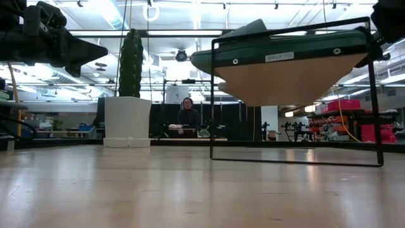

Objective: Pick and place slides into the shelf
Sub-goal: Return to Home Position

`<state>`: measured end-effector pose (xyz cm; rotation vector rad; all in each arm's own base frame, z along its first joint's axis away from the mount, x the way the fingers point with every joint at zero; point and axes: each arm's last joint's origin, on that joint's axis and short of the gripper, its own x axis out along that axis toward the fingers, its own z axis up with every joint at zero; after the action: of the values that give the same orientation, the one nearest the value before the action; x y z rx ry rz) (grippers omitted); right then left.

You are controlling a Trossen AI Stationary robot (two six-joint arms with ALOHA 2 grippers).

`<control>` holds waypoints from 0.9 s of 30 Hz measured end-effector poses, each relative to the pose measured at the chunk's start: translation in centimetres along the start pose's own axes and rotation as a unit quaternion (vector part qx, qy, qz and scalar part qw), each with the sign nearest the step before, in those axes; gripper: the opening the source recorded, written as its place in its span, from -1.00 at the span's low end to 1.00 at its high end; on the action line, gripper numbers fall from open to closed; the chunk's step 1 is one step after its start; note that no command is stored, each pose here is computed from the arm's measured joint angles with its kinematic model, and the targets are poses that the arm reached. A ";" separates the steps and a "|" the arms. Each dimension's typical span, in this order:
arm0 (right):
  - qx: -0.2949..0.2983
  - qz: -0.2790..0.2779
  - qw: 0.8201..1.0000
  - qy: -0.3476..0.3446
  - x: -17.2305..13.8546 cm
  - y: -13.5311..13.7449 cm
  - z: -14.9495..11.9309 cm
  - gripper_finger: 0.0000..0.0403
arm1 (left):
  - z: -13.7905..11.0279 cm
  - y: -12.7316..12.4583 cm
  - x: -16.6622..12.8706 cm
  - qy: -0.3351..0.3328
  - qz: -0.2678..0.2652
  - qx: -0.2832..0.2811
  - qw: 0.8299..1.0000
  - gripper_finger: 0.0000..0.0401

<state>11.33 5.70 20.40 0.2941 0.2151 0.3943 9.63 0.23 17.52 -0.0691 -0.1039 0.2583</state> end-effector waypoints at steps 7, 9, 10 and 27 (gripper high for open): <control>-0.002 -0.005 1.000 -0.030 -0.7 -0.9 0.2 -1.00 | 0.0 0.0 0.0 0.000 0.000 0.000 1.000 -0.82; -0.006 -0.004 0.999 -0.038 -0.9 -1.2 0.4 -1.00 | 0.0 0.0 0.0 0.000 0.000 0.000 1.000 -0.82; -0.007 -0.002 0.999 -0.042 -1.1 -1.3 0.5 -1.00 | 0.0 0.0 0.0 0.000 0.000 0.000 1.000 -0.82; -0.027 -0.015 0.998 -0.050 -2.8 -3.2 0.1 -1.00 | 0.0 0.0 0.0 0.000 0.000 0.000 1.000 -0.82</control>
<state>9.92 1.68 19.86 0.2570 0.1101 0.3537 9.63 0.23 17.51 -0.0689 -0.1033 0.2588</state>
